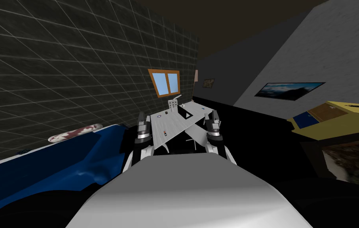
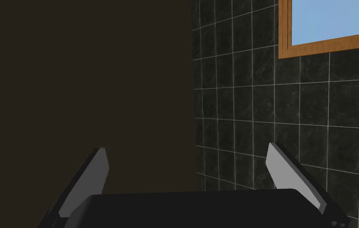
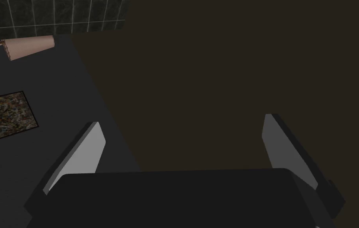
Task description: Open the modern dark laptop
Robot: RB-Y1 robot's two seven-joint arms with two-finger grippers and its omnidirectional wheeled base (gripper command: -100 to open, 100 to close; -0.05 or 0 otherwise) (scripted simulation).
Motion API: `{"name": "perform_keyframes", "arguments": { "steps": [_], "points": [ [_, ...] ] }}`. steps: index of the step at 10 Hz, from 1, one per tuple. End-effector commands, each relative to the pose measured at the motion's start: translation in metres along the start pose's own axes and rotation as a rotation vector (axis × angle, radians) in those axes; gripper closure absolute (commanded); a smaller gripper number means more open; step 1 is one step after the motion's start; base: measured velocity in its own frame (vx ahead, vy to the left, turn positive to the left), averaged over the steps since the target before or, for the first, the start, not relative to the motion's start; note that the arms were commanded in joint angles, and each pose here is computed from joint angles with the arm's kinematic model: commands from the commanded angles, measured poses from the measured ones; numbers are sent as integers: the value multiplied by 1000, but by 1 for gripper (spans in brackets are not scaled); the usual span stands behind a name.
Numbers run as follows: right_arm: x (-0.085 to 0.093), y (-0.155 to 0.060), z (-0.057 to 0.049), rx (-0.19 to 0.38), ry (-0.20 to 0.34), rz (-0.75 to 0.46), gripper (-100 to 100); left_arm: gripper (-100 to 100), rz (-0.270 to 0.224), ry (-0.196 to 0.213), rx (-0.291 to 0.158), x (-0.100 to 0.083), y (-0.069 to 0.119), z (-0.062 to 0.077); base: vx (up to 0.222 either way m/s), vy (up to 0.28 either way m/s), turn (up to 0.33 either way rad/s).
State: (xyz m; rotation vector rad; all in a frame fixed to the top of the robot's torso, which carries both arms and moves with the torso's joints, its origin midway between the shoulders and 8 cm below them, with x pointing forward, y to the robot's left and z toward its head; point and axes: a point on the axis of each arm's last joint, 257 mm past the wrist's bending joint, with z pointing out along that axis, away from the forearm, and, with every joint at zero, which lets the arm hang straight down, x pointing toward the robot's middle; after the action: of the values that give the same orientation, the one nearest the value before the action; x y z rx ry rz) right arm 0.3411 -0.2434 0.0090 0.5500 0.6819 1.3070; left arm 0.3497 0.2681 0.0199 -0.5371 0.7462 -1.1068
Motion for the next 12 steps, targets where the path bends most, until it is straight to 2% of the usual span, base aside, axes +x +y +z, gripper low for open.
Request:
{"name": "perform_keyframes", "arguments": {
  "steps": [1,9,10,12],
  "points": [
    [0,0,0,0,0,0,0,0,0,0,0,0,0,0,0,0,0],
    [0,0,0,0,0,0,0,0,0,0,0,0,0,0,0,0,0],
    [2,-5,0,12,37,-32,-100,0,0,0,0,0,0,0,-70,27,136],
    [2,-18,2,42,79,-99,-100,0,0,0,0,0,0,0,-137,71,200]
  ]
}}
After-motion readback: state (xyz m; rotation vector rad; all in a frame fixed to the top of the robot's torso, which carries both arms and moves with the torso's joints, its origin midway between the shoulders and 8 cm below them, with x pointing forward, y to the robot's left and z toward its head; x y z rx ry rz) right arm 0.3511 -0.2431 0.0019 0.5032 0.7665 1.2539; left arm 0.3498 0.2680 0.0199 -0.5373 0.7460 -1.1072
